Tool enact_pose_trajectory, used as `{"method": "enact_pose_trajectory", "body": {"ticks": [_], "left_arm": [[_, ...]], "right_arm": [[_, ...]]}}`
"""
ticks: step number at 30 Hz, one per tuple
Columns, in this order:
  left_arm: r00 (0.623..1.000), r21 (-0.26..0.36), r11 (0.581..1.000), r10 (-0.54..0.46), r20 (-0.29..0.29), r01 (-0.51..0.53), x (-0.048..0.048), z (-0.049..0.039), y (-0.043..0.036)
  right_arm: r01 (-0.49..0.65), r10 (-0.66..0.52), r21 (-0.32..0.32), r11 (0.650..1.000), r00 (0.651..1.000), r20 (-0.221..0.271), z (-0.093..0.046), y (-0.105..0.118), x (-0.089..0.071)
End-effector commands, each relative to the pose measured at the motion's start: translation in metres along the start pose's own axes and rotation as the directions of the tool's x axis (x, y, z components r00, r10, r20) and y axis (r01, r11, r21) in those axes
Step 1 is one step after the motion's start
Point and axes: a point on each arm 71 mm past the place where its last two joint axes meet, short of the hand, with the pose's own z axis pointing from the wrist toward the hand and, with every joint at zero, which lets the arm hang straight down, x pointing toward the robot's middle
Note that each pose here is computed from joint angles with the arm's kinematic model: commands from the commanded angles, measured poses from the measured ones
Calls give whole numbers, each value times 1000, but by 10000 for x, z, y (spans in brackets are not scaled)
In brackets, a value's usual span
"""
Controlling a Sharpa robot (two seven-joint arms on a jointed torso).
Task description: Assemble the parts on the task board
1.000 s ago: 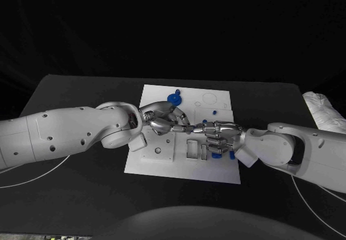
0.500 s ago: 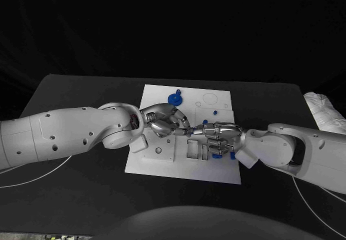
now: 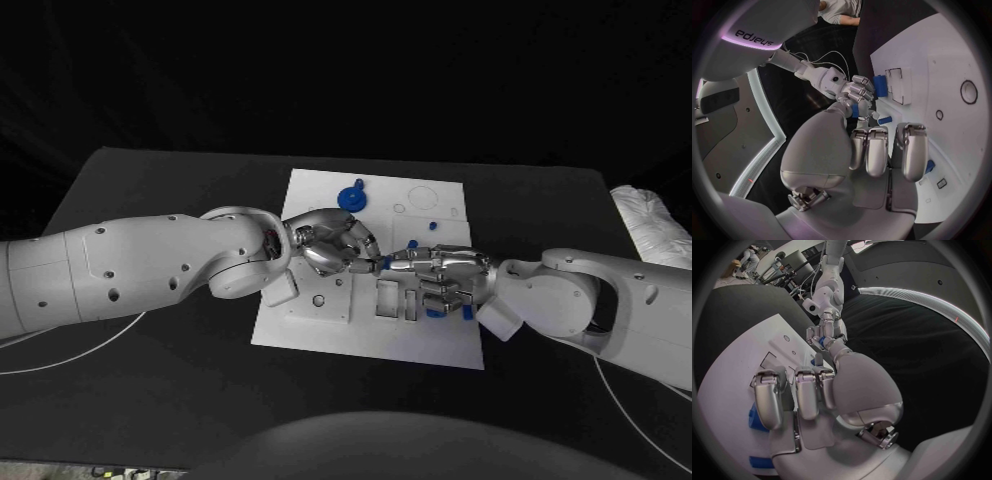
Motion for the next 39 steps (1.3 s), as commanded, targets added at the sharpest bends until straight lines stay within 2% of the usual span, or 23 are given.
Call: {"method": "enact_pose_trajectory", "body": {"ticks": [1,10,14,17,18,20,24,25,28,30,34,39], "left_arm": [[999,-21,1000,-6,41,7,-23,-11,16],[997,-59,998,-5,83,10,-76,-102,76],[995,-94,996,-2,98,11,-100,-181,110],[995,-150,989,21,101,-6,-141,-281,127],[995,-198,980,42,96,-22,-184,-345,124],[995,-257,966,64,83,-40,-238,-411,113],[991,-440,892,131,23,-107,-432,-575,25],[990,-468,876,141,11,-119,-463,-600,9],[977,-587,786,206,-48,-194,-649,-711,-90],[965,-646,724,251,-80,-242,-766,-755,-143],[937,-714,624,323,-134,-317,-959,-751,-205],[901,-757,520,379,-210,-395,-1161,-616,-231]], "right_arm": [[78,-78,3,997,997,0,-27,-16,-5],[116,-115,-11,993,991,71,-184,-27,-100],[125,-122,-34,992,989,88,-260,7,-95],[151,-145,-64,986,985,96,-324,108,-56],[174,-166,-83,981,981,98,-362,187,-27],[198,-188,-102,975,977,101,-404,277,2],[254,-239,-140,957,964,112,-508,530,72],[263,-248,-145,954,962,114,-522,568,80],[308,-290,-160,938,949,127,-569,742,123],[330,-310,-166,929,941,135,-583,821,144],[352,-332,-167,921,933,137,-575,893,173],[374,-357,-169,912,926,123,-535,946,213]]}}
